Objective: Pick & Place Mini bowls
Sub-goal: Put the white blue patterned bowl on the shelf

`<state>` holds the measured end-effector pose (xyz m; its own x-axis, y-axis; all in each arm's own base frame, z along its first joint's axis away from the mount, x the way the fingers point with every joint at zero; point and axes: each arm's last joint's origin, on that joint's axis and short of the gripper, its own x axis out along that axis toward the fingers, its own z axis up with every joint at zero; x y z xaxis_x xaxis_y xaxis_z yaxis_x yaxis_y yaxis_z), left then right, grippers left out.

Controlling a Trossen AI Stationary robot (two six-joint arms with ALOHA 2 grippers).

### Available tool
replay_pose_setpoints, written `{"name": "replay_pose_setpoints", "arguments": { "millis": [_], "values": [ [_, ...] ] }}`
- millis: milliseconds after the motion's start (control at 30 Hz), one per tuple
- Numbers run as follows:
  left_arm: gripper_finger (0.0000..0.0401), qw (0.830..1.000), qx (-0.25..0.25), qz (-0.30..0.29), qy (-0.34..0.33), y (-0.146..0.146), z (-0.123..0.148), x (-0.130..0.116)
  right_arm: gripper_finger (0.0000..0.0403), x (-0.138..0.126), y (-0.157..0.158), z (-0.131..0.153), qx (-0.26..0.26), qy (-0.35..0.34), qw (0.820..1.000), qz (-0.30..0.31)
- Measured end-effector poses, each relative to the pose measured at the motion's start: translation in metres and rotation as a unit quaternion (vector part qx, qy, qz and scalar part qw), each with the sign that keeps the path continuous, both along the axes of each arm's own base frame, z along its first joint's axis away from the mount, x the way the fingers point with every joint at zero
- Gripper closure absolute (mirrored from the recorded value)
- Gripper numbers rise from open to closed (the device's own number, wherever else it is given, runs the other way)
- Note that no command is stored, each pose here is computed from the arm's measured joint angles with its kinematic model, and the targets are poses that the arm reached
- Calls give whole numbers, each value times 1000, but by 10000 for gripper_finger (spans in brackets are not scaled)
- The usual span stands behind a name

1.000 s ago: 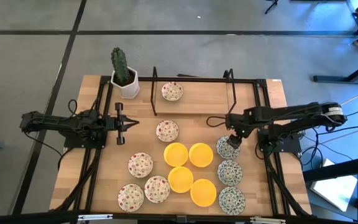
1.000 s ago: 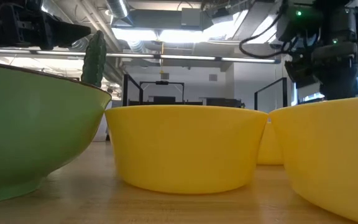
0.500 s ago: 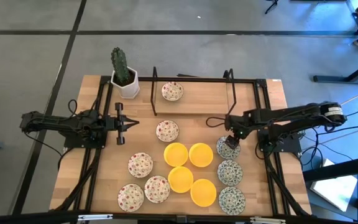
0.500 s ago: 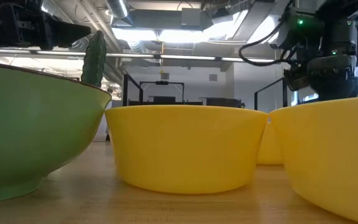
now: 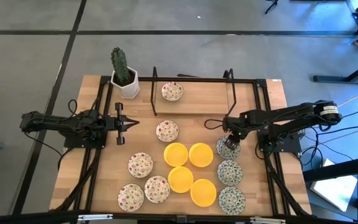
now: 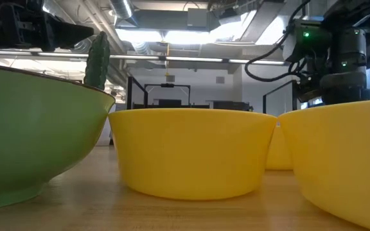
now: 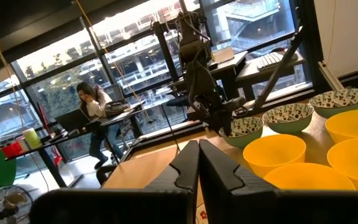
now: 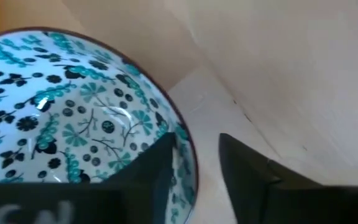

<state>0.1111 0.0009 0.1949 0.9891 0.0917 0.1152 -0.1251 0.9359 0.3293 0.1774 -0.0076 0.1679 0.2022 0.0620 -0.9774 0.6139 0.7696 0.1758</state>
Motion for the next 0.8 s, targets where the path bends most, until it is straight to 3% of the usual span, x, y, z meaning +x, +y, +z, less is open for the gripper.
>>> {"name": "replay_pose_setpoints", "arguments": {
  "millis": [200,367,567,700,800],
  "values": [
    [399,1000,-7,-1,-1,0,0,0,387,4,-1,4,4,-20,1000,22],
    [397,1000,-8,-1,-1,0,0,0,382,10,-4,21,-22,-30,998,41],
    [394,1000,-8,-1,-1,0,0,0,390,26,-6,64,-57,-87,990,97],
    [399,1000,-8,-1,-1,0,0,0,390,27,-6,105,-93,-168,970,150],
    [399,1000,-8,-1,-1,0,0,0,390,15,-5,139,-135,-245,944,173]
  ]
}}
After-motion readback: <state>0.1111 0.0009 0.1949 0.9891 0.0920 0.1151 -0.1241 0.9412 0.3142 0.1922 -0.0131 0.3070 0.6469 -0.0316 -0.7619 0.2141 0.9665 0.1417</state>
